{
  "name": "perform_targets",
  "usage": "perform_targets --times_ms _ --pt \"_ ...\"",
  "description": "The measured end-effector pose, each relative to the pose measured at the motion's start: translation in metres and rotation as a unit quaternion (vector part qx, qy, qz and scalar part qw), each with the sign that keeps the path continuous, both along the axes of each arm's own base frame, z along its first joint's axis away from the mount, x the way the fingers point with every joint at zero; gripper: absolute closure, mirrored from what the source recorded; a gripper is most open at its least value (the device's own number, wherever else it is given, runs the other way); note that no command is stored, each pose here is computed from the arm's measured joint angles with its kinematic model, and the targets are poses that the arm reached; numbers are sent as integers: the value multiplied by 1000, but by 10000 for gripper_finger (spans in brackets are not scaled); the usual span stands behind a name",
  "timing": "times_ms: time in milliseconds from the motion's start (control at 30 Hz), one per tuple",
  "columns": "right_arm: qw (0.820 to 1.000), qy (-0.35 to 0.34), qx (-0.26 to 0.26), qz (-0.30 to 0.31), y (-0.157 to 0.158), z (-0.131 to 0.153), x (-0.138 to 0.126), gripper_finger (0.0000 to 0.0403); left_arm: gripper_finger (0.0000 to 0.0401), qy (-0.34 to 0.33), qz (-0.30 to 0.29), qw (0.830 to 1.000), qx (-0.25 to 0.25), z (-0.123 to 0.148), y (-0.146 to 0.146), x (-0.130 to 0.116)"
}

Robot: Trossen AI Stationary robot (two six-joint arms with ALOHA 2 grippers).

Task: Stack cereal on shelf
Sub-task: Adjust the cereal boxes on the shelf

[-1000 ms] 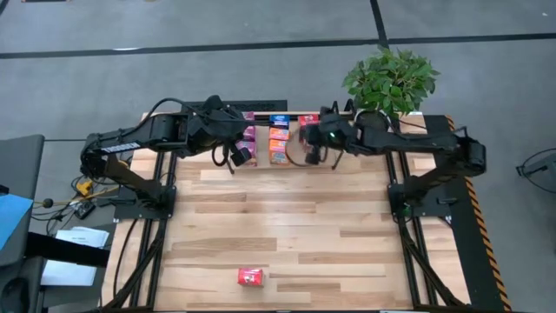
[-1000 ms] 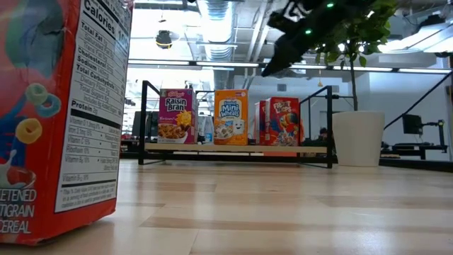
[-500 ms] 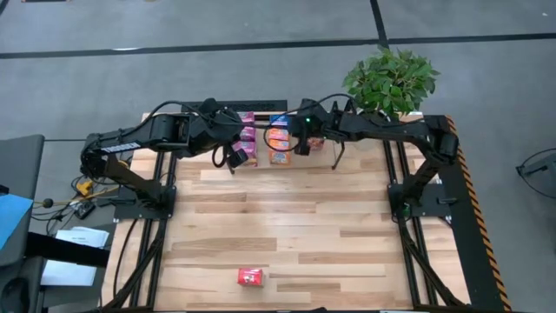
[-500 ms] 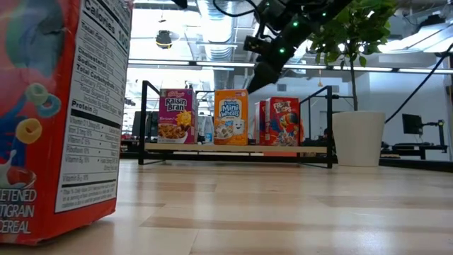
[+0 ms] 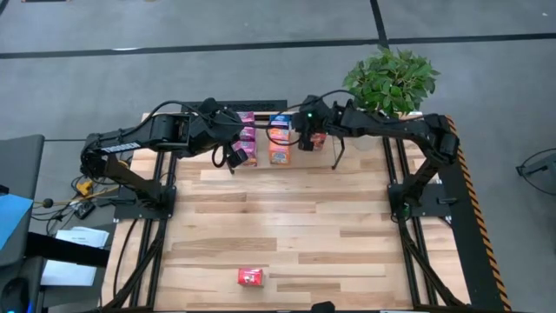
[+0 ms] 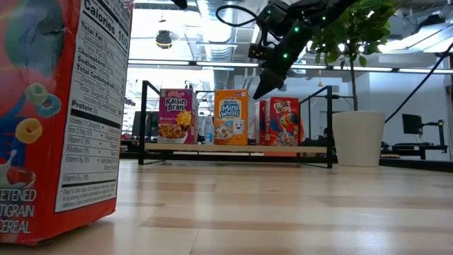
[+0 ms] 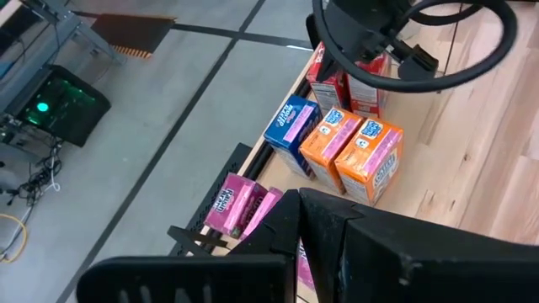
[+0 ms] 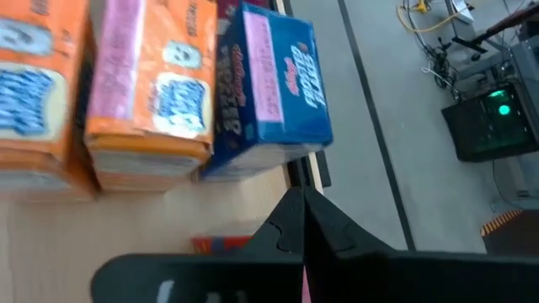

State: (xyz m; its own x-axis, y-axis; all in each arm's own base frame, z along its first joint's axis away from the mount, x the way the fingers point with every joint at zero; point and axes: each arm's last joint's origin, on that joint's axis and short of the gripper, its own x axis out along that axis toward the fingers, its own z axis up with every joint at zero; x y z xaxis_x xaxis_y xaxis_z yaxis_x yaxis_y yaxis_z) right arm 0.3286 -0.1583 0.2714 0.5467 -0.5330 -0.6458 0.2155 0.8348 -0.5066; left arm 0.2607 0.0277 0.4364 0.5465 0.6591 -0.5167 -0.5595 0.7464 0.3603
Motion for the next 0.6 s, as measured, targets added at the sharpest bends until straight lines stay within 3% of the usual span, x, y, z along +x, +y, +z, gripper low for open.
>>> perform_targets --times_ms 233,600 --pt "1000 2 -1 -2 -1 0 -1 372 401 0 1 1000 0 0 0 0" --pt "999 27 9 -17 -10 -3 -10 385 401 -7 5 1000 -5 0 0 0"
